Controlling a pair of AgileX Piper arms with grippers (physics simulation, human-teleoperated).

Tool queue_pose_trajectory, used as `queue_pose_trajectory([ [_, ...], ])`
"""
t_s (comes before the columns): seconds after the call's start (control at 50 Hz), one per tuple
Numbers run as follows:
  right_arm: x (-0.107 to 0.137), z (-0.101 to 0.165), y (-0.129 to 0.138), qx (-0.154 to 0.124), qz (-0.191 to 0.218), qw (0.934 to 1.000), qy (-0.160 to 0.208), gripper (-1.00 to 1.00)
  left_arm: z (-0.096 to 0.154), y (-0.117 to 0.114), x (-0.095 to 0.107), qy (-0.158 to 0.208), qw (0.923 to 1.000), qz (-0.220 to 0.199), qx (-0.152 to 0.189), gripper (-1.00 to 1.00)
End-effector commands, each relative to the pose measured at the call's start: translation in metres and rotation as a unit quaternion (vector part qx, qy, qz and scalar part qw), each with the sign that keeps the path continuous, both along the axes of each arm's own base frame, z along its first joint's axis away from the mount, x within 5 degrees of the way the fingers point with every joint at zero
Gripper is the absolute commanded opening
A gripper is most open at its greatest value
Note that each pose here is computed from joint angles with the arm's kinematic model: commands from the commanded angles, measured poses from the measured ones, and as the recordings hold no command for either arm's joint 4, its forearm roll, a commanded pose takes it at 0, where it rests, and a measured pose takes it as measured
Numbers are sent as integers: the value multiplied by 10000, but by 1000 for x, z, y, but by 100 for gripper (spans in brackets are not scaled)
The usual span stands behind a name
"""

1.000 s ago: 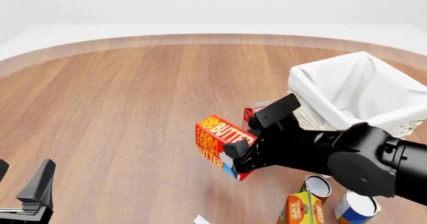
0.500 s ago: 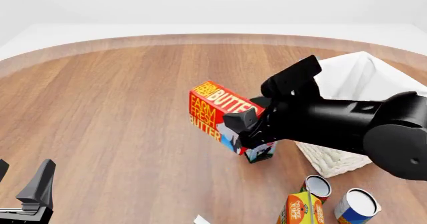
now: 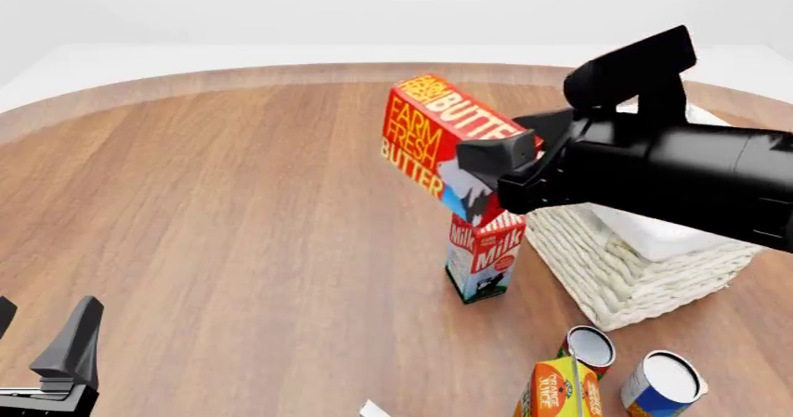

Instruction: Pick up the cream cheese box and the butter, and put them in the basket.

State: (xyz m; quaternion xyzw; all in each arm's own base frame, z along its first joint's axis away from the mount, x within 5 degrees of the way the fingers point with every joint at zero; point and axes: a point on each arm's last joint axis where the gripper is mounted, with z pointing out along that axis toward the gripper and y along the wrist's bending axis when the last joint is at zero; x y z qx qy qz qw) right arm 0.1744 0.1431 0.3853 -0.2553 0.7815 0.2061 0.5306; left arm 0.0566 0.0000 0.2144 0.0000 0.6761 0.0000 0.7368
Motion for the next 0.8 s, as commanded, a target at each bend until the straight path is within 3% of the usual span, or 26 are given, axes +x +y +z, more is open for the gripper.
queue_pose_trajectory([
  [0.02,-5,22,-24,392,-398,9980,-297,-100,0,0,0,0,10000,0,0,100],
  [0.62,-6,40,-68,620,-1387,9866,-601,-100,0,0,0,0,10000,0,0,100],
  [0.8,-1,36,-92,745,-2088,9732,-611,-100,0,0,0,0,10000,0,0,100],
])
